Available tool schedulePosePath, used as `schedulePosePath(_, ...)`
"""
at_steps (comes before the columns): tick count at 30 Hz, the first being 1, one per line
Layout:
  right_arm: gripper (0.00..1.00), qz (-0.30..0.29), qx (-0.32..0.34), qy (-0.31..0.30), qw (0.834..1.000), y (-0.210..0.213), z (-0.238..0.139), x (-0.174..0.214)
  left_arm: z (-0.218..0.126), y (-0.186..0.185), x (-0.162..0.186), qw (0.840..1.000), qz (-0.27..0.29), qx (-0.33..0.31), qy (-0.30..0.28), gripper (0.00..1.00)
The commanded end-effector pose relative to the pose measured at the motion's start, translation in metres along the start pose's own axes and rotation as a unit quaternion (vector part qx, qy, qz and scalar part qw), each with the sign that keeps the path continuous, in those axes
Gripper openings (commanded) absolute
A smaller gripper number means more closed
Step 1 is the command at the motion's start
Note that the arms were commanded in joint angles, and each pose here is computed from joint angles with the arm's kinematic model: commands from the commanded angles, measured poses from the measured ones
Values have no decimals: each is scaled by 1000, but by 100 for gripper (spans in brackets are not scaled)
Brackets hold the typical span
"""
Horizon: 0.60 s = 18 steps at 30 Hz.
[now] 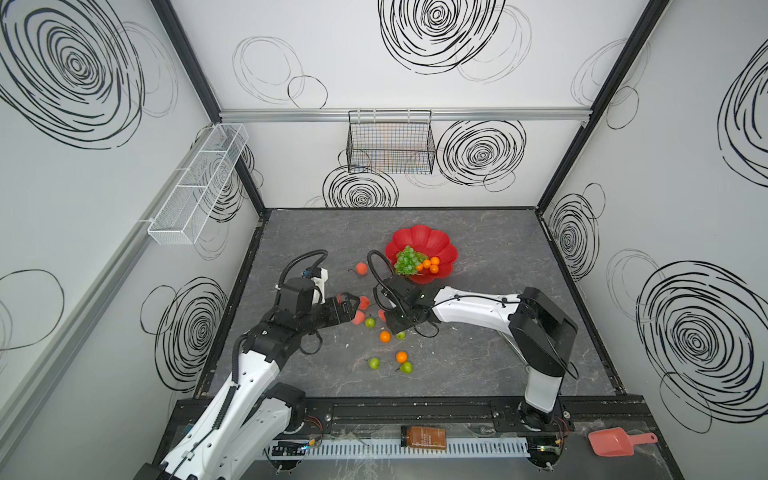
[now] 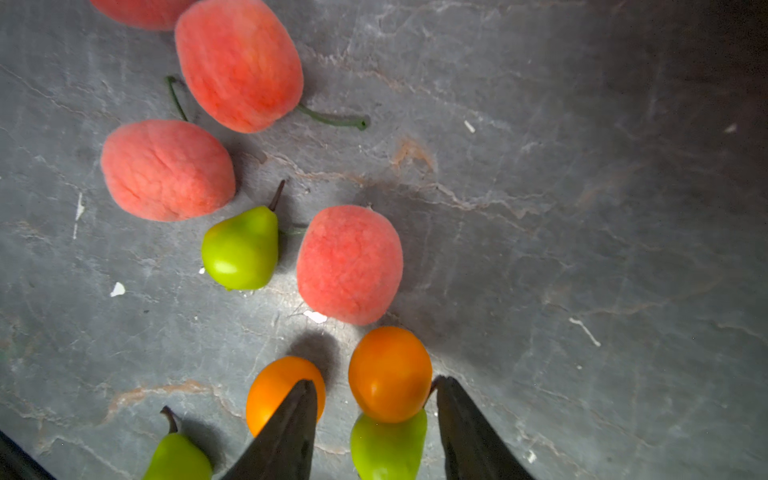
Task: Place and organize the fake fruits in the fruit bowl
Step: 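Lower and close the right gripper on the kumquat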
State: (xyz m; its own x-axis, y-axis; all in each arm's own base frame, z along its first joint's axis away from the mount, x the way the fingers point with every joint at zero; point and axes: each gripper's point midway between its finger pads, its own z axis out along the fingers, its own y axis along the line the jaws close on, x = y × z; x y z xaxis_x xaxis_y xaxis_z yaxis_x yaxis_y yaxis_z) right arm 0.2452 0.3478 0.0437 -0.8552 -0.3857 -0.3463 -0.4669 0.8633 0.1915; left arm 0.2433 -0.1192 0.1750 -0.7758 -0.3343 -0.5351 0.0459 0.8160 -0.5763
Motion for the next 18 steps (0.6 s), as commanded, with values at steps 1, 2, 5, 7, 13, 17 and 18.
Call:
schedulePosePath(1, 51, -1, 9, 16, 1000, -2, 8, 8, 0, -8, -12, 1000, 10, 11, -22, 96)
schedulePosePath(2, 51, -2, 11, 17, 1000, -2, 9, 8, 0, -7, -12, 1000, 9, 10, -21, 96)
schedulePosePath(5, 50, -1, 14, 19, 1000, -3, 12, 9, 1, -8, -11, 1000, 10, 11, -19, 96)
schedulePosePath(7, 50, 0, 15, 19, 1000, -3, 14, 9, 0, -9, -12, 1000, 10, 14, -21, 96)
schedulePosePath(13, 49, 1, 21, 21, 1000, -5, 19, 8, -2, -9, -13, 1000, 12, 15, -25, 96)
schedulePosePath(17, 48, 1, 23, 20, 1000, -5, 21, 6, -2, -10, -13, 1000, 12, 15, -24, 96)
schedulePosePath(18, 48, 1, 24, 20, 999, -5, 21, 7, -2, -10, -13, 999, 13, 16, -25, 96)
